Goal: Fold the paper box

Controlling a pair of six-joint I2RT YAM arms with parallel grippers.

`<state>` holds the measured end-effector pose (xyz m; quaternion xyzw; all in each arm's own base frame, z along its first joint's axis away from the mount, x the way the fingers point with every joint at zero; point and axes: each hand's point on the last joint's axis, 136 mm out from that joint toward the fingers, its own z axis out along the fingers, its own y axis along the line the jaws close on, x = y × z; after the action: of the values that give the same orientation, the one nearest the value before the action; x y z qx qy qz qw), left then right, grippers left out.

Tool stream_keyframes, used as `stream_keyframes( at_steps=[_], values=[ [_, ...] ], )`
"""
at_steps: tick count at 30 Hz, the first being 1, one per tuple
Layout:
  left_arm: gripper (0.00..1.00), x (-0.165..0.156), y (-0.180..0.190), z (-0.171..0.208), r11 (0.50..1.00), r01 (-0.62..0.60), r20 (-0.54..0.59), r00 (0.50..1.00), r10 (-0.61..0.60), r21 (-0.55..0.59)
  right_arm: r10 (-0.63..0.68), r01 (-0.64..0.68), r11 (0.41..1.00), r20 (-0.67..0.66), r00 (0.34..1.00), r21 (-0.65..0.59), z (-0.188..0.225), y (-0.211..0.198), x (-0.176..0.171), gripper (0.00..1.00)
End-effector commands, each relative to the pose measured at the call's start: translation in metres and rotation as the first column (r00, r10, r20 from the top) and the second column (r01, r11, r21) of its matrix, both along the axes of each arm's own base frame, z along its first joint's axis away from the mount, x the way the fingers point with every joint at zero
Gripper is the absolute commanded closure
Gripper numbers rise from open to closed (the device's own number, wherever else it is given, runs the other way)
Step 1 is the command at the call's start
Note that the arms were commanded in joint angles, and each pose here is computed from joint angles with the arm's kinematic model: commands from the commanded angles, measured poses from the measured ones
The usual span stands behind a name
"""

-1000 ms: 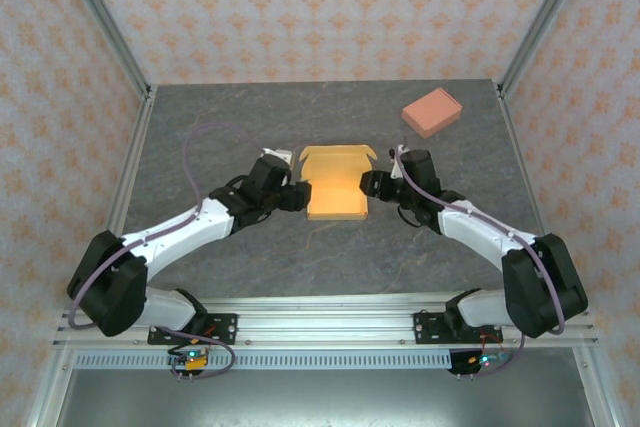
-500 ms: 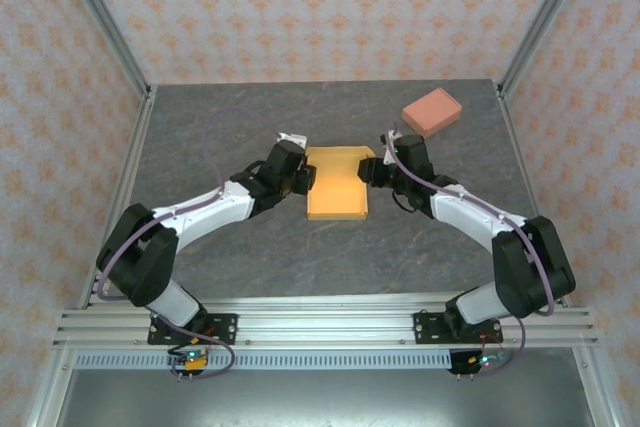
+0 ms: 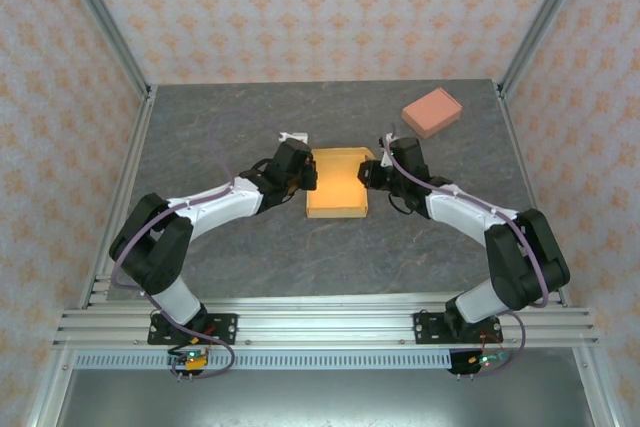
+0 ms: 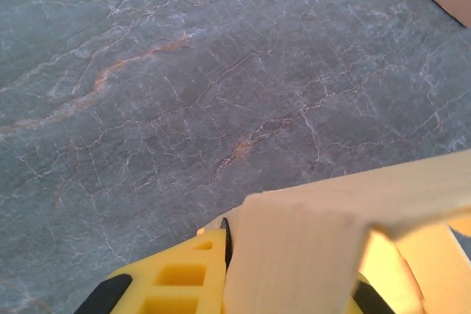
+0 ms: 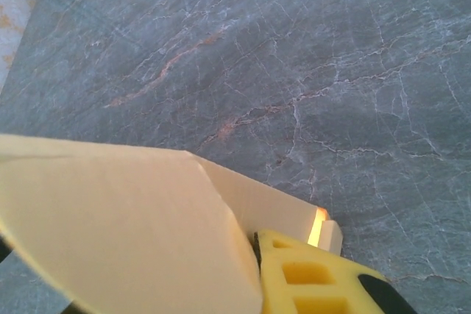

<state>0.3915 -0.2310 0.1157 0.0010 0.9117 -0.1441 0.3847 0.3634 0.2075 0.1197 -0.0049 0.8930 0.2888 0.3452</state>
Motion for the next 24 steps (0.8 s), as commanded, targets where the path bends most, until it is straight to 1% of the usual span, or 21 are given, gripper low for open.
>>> stream_keyframes(
  at_steps=[1, 6, 11, 14, 16, 18, 20, 22, 23, 24],
  values=[
    [0.89, -0.014, 0.001, -0.020, 0.995, -0.066, -0.076, 0.995, 0.061, -0.071, -0.009, 0.009, 1.000, -0.006, 1.000, 0.009, -0.011, 0.003, -0.011, 0.83],
    [0.89, -0.017, 0.004, -0.016, 0.989, -0.115, -0.111, 0.988, 0.105, -0.094, -0.019, 0.019, 0.999, 0.012, 1.000, -0.030, -0.013, -0.007, -0.020, 0.84],
    [0.89, -0.017, -0.011, -0.024, 0.969, -0.143, -0.171, 0.979, 0.109, -0.202, -0.011, 0.013, 0.999, 0.026, 1.000, -0.043, -0.017, -0.011, -0.029, 0.84],
    [0.88, -0.015, -0.015, -0.019, 0.963, -0.150, -0.174, 0.978, 0.112, -0.225, -0.010, 0.011, 0.999, 0.045, 0.999, -0.037, -0.009, -0.010, -0.027, 0.84],
    [0.81, -0.011, -0.013, -0.008, 0.968, -0.145, -0.154, 0.981, 0.115, -0.204, -0.011, 0.013, 0.999, 0.063, 0.998, -0.034, -0.002, -0.009, -0.023, 0.84],
    [0.74, -0.008, -0.006, 0.006, 0.978, -0.145, -0.123, 0.984, 0.127, -0.152, -0.020, 0.023, 0.999, 0.093, 0.995, -0.033, 0.005, -0.010, -0.019, 0.84],
    [0.63, -0.004, 0.003, 0.018, 0.986, -0.143, -0.092, 0.987, 0.135, -0.085, -0.025, 0.030, 0.999, 0.119, 0.993, -0.036, 0.010, -0.011, -0.015, 0.85],
    [0.54, -0.003, 0.010, 0.024, 0.991, -0.131, -0.068, 0.989, 0.130, -0.017, -0.025, 0.029, 0.999, 0.140, 0.990, -0.023, 0.016, -0.010, -0.012, 0.89],
    [0.50, -0.002, 0.013, 0.024, 0.992, -0.122, -0.064, 0.990, 0.124, 0.024, -0.027, 0.030, 0.999, 0.152, 0.988, -0.017, 0.018, -0.009, -0.010, 0.90],
    [0.49, -0.002, 0.017, 0.023, 0.991, -0.122, -0.063, 0.990, 0.125, 0.057, -0.027, 0.029, 0.999, 0.159, 0.987, -0.014, 0.020, -0.009, -0.009, 0.90]
  ],
)
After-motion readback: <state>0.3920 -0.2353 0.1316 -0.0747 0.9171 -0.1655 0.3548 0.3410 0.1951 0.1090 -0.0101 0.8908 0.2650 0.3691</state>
